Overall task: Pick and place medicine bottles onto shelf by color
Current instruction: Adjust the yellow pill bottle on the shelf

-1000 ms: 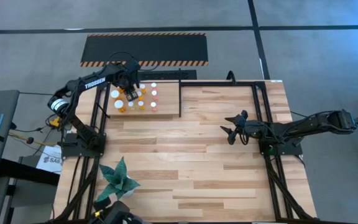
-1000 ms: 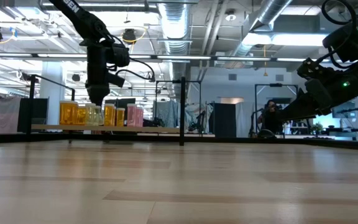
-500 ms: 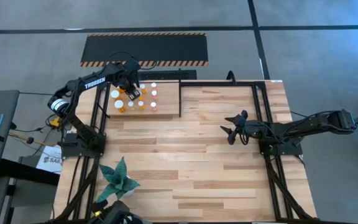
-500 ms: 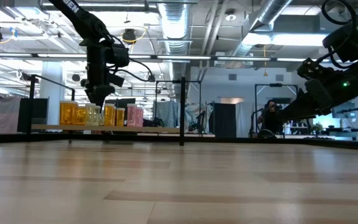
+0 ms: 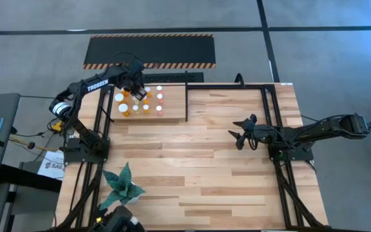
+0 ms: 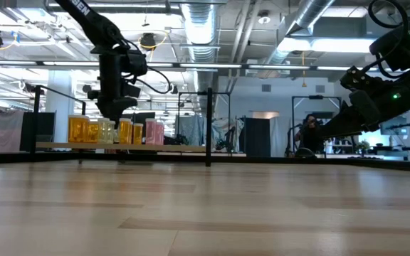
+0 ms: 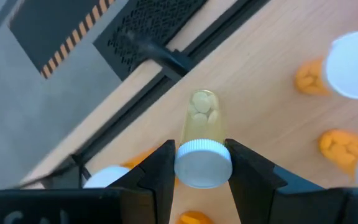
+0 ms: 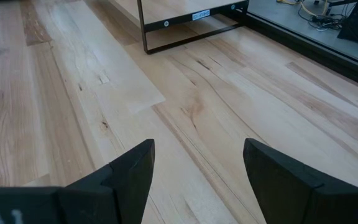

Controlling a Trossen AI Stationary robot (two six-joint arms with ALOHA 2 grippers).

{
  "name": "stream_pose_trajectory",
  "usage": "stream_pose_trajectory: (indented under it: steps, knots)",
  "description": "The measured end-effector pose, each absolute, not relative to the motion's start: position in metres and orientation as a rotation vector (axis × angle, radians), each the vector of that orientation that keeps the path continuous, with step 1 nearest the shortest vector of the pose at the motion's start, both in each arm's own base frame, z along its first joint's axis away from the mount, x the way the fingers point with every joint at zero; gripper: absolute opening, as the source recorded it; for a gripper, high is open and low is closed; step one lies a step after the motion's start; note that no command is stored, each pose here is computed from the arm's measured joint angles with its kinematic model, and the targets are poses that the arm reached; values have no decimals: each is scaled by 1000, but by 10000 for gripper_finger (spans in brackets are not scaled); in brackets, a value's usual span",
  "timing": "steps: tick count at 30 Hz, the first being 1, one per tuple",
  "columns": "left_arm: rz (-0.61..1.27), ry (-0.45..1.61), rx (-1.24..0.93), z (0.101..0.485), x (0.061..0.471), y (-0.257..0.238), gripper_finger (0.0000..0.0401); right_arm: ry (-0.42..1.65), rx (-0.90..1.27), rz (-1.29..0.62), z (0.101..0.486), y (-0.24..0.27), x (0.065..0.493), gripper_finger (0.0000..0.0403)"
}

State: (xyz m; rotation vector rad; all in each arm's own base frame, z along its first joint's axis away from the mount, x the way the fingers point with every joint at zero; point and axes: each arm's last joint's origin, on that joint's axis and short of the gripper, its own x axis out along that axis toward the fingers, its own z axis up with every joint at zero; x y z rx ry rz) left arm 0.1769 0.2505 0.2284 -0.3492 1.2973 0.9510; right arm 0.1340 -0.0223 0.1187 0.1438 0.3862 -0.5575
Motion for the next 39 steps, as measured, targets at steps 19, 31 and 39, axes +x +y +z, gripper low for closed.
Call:
stream_pose_trajectory:
  steps: [19, 31, 39]
  knots:
    - [1000, 1269, -444, 228, 174, 250, 118, 386, 144, -557, 119, -22, 134, 270]
    - [1004, 1297, -465, 215, 173, 244, 118, 386, 144, -558, 119, -22, 134, 270]
    - [1000, 1288, -464, 216, 174, 244, 118, 386, 144, -558, 119, -22, 134, 270]
